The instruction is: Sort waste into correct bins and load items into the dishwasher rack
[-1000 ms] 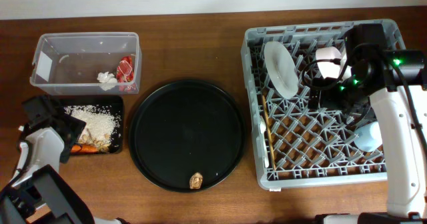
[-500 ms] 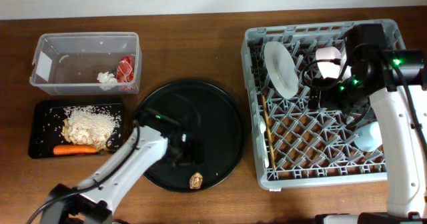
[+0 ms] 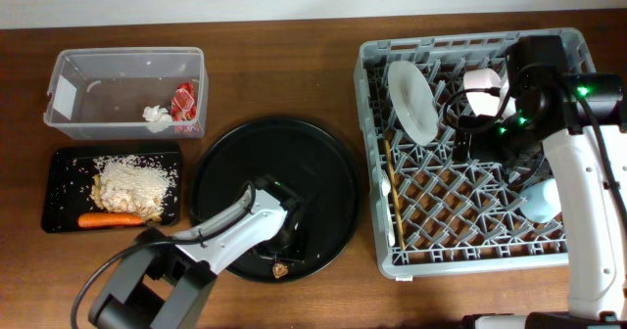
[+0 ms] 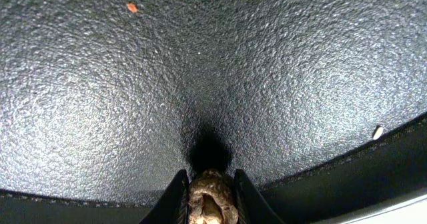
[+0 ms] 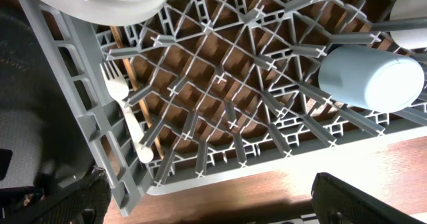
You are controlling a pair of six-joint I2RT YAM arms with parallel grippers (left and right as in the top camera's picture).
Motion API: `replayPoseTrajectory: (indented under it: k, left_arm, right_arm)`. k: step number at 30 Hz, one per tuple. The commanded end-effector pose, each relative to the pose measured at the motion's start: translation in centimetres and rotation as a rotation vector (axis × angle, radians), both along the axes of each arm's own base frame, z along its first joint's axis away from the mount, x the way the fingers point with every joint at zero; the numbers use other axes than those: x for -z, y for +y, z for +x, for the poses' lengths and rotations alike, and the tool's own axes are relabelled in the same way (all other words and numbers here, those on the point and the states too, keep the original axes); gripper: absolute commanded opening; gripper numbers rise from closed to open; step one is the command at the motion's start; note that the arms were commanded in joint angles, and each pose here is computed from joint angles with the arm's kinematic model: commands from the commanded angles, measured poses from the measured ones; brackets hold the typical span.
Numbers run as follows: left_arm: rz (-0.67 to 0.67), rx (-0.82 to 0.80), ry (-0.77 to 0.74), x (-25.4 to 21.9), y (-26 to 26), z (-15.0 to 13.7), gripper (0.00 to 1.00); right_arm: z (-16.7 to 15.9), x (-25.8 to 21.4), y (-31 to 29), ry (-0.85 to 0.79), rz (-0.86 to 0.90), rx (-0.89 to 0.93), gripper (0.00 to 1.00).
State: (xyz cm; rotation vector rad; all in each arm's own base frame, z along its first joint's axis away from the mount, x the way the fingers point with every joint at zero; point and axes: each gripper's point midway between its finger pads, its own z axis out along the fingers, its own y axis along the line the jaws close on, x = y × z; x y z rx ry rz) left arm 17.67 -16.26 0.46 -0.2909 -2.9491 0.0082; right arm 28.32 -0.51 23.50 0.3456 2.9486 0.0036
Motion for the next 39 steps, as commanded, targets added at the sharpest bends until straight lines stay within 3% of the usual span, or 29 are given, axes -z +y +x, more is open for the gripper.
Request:
replayPoseTrajectory:
  k: [1, 4, 6, 8, 11, 15, 18, 19, 21, 23, 25, 28, 30, 31, 34, 36, 39]
  left_arm:
    - [0.049, -0.083, -0.036, -2.1, 1.9, 3.2, 0.12]
    - [0.045, -0.306, -0.196, -8.0, 7.7, 10.1, 0.12]
    - [0.038, -0.524, -0.268, -9.9, 13.7, 12.3, 0.13]
    - [0.052, -0.770, -0.336, -10.2, 21.3, 13.7, 0.13]
    - [0.084, -1.001, -0.500, -10.9, 30.0, 15.1, 0.15]
    - [0.155, -1.065, -0.501, -9.5, 33.2, 14.7, 0.15]
    - [0.189, -1.063, -0.419, -6.8, 33.5, 14.3, 0.17]
    - [0.192, -1.062, -0.384, -5.9, 33.4, 14.1, 0.29]
    - [0.193, -1.061, -0.366, -5.4, 33.3, 13.9, 0.40]
    - [0.193, -1.061, -0.355, -5.3, 33.2, 13.7, 0.59]
    - [0.101, -1.060, -0.349, -5.7, 31.7, 14.2, 0.71]
    - [-0.098, -0.880, -0.474, -10.5, 26.0, 16.9, 0.76]
    - [-0.155, -0.562, -0.524, -13.2, 18.0, 17.5, 0.83]
    - [-0.177, -0.346, -0.469, -12.7, 12.3, 16.4, 0.84]
    - [-0.180, -0.073, -0.335, -12.7, 6.6, 12.3, 0.98]
    - [-0.155, -0.124, -0.256, -16.4, 8.4, 10.4, 0.98]
    - [-0.121, -0.234, -0.272, -20.2, 12.1, 9.3, 0.98]
  right_arm:
    - [-0.1, 0.2, -0.1, 0.010, 0.003, -0.005, 0.99]
    - [-0.1, 0.2, -0.1, 0.013, 0.003, -0.005, 0.99]
    - [-0.1, 0.2, -0.1, 0.013, 0.003, -0.005, 0.99]
    - [-0.1, 0.2, -0.1, 0.013, 0.003, -0.005, 0.99]
    - [-0.2, 0.2, -0.1, 0.013, 0.003, -0.005, 0.99]
    - [-0.2, 0.2, -0.1, 0.014, 0.003, -0.005, 0.99]
    - [-0.2, 0.3, -0.1, 0.017, 0.003, -0.005, 0.99]
    - [-0.2, 0.3, -0.1, 0.017, 0.003, -0.005, 0.99]
    - [-0.2, 0.3, -0.1, 0.017, 0.003, -0.005, 0.99]
    - [-0.2, 0.3, -0.1, 0.017, 0.003, -0.005, 0.99]
    - [-0.2, 0.3, -0.1, 0.017, 0.003, -0.005, 0.99]
    - [0.1, 0.2, 0.0, 0.004, 0.011, -0.006, 0.99]
    - [0.7, 0.0, 1.7, -0.027, 0.091, -0.080, 0.99]
    - [1.1, -0.3, 3.4, -0.056, 0.171, -0.190, 0.99]
    - [2.4, -0.9, 5.0, -0.129, 0.245, -0.301, 0.99]
    - [2.0, 0.3, 4.3, -0.059, 0.208, -0.291, 0.99]
    - [0.0, 0.2, 3.0, 0.002, 0.144, -0.270, 0.99]
